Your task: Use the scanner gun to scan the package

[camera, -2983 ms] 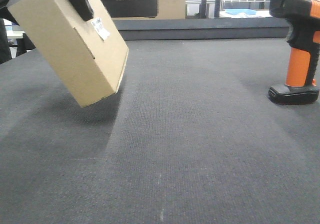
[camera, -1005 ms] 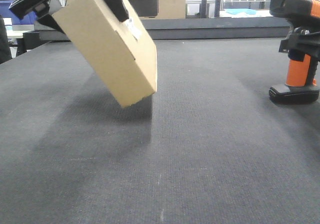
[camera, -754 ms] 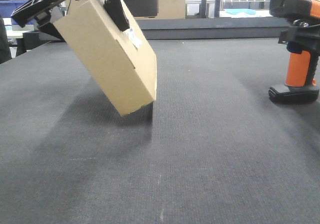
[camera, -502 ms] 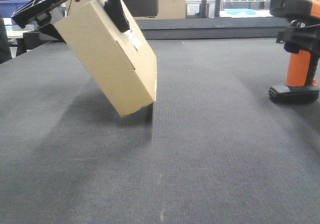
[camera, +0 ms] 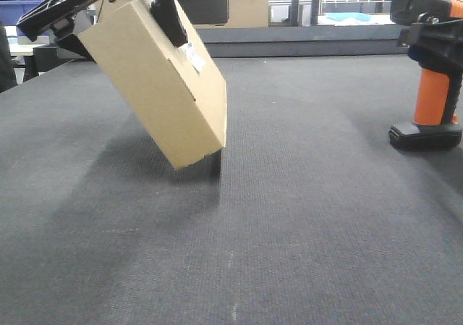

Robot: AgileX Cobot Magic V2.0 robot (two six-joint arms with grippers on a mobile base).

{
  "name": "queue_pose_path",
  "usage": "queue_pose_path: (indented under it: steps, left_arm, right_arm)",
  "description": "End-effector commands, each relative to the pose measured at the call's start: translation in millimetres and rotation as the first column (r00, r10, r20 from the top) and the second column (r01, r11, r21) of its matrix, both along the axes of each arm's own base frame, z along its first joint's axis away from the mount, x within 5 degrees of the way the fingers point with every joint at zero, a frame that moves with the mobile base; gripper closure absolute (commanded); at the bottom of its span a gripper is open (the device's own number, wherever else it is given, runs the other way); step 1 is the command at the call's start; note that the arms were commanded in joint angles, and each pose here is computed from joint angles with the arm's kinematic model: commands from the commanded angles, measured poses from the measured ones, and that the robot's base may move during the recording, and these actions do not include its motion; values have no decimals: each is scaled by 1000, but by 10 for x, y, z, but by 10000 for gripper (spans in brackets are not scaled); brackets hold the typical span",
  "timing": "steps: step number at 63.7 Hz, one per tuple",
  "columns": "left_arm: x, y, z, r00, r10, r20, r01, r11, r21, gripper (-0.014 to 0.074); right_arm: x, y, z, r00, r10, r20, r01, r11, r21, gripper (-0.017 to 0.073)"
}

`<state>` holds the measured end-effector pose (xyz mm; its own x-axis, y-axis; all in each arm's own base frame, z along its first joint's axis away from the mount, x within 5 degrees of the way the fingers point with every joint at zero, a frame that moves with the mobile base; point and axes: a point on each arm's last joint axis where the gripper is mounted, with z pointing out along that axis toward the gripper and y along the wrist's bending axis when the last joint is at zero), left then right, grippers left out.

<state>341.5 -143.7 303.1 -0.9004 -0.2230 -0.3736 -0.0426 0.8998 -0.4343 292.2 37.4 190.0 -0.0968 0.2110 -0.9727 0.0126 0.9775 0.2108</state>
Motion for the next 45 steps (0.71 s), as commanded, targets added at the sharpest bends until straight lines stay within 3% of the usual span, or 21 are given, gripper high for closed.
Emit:
queue_pose_path:
  steps: [1,15,23,28,33,45]
  left_arm:
    - [-2,-30,43,1000,0,21,0,1000,-15,705]
    - [-7,-30,40,1000,-1,15,1,1000,-13,705]
    - [-12,-47,46,1000,4,6,-3,999,-40,705]
    - [-11,-50,48,1000,5,6,-5,999,-44,705]
    - [-12,-54,49,1000,6,4,-6,999,-50,705]
    - [-12,-63,54,1000,10,3,-10,998,-64,705]
  right_arm:
    - [15,2,22,1000,-6,14,6,1000,5,-10]
    - [15,-1,22,1000,-10,14,10,1000,7,-10]
    - [15,-28,18,999,-42,10,42,999,26,13]
    - [14,-37,17,999,-52,8,52,998,33,97]
    - [14,-37,17,999,-52,8,52,998,33,237]
    - [14,-33,17,999,-47,9,47,998,30,687]
